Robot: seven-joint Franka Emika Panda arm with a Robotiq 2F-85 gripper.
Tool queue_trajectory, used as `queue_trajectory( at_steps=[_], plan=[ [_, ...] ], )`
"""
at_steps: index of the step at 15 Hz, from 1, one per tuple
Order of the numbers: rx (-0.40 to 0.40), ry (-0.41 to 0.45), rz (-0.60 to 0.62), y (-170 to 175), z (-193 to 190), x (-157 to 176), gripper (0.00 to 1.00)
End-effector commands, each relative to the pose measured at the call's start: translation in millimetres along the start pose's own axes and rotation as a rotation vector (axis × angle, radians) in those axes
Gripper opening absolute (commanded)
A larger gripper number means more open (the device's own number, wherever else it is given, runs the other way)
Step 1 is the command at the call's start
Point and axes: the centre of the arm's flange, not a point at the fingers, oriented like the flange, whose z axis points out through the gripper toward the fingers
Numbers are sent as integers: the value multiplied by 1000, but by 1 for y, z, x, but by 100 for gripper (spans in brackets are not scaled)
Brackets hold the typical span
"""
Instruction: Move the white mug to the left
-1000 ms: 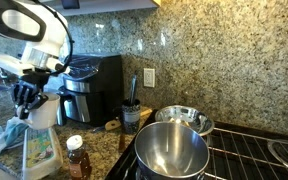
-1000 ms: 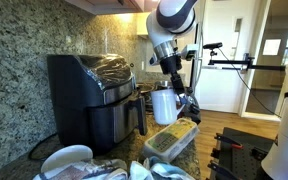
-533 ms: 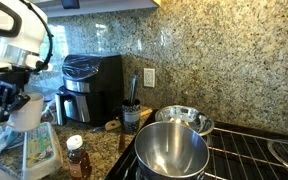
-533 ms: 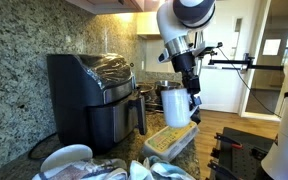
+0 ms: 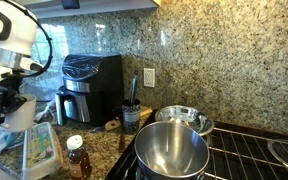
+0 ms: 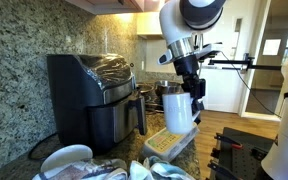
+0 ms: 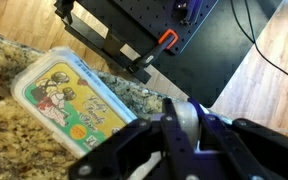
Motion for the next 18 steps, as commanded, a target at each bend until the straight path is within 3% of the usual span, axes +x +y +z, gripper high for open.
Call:
queue_trajectory(
  at_steps=[1, 11, 18],
  plan=[
    [-17, 46, -65, 0, 1, 41, 5],
    [-66, 83, -163, 5, 10, 161, 5],
    [-62, 68, -195, 1, 2, 171, 5]
  ],
)
